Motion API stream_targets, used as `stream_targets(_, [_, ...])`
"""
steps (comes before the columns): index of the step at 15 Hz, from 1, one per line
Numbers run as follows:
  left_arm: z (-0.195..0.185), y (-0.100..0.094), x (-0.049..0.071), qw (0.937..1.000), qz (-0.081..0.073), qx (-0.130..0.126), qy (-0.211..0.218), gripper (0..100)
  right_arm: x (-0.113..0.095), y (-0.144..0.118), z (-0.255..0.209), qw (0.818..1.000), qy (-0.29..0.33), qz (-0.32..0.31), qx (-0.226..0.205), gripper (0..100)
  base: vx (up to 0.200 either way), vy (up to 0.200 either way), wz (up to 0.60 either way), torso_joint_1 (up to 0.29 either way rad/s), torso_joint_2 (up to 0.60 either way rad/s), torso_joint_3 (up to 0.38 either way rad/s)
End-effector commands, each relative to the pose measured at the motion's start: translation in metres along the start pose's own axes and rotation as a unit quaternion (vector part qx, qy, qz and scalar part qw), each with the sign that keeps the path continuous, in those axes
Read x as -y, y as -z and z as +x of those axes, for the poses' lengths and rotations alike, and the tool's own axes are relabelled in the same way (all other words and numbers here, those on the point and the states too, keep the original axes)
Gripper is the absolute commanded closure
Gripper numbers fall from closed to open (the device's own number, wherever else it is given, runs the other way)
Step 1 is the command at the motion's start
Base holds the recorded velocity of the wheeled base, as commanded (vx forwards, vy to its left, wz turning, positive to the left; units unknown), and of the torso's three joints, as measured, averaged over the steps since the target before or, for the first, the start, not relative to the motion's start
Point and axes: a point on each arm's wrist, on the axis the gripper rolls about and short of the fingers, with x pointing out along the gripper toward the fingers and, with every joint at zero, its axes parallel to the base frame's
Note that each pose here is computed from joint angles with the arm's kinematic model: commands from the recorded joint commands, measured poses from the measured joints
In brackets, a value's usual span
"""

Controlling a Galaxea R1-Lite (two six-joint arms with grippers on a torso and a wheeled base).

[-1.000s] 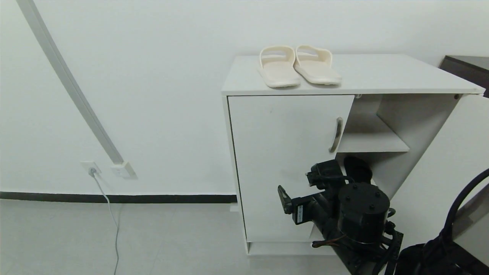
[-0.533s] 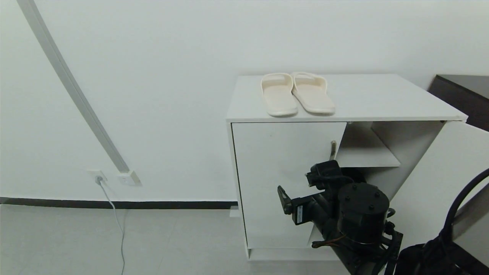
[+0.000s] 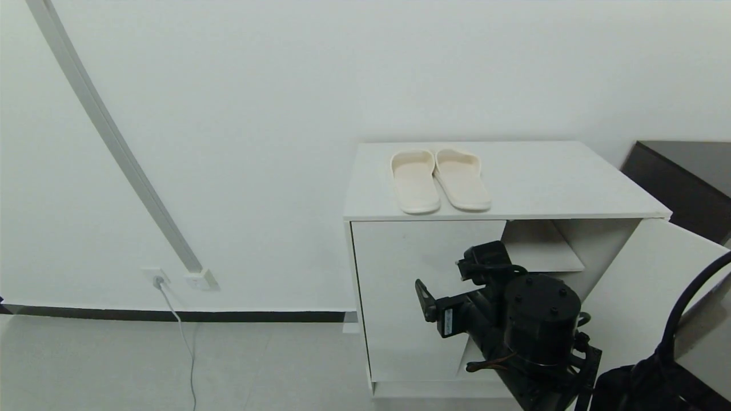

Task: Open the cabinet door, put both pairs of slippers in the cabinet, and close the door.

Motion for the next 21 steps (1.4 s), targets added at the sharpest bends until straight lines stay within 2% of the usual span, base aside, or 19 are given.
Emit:
stream_targets(1, [0.0, 0.0, 0.0, 1.0, 0.0, 0.0, 0.0, 100, 0.0, 0.002, 0.001, 1.0, 0.0, -0.001, -0.002, 0, 0.0, 0.0, 0.0, 0.232, -0.56, -0.325])
stream_targets(8, [0.0, 0.0, 0.0, 1.0, -0.001, 0.0, 0.0, 100, 0.0, 0.002, 0.002, 1.0, 0.001, -0.002, -0.003, 0, 0.0, 0.0, 0.0, 0.246, -0.56, -0.317])
stream_targets(12, [0.0, 0.0, 0.0, 1.0, 0.0, 0.0, 0.0, 100, 0.002, 0.007, 0.014, 1.0, 0.011, -0.012, 0.004, 0, 0.0, 0.0, 0.0, 0.037, -0.09, -0.048])
stream_targets(14, [0.0, 0.0, 0.0, 1.0, 0.0, 0.0, 0.001, 100, 0.005, -0.01, 0.033, 1.0, 0.026, -0.014, 0.01, 0, 0.0, 0.0, 0.0, 0.0, 0.0, 0.0])
stream_targets(16, [0.0, 0.0, 0.0, 1.0, 0.001, 0.0, 0.001, 100, 0.014, -0.039, 0.055, 0.998, 0.053, 0.002, -0.016, 0, 0.0, 0.0, 0.0, 0.0, 0.0, 0.0])
stream_targets(19, [0.0, 0.0, 0.0, 1.0, 0.002, 0.0, 0.001, 100, 0.014, -0.077, 0.063, 0.995, 0.069, 0.04, -0.054, 0, 0.0, 0.0, 0.0, 0.0, 0.0, 0.0])
stream_targets(21, [0.0, 0.0, 0.0, 1.0, 0.002, -0.001, 0.001, 100, 0.014, -0.083, 0.063, 0.995, 0.069, 0.043, -0.057, 0, 0.0, 0.0, 0.0, 0.0, 0.0, 0.0])
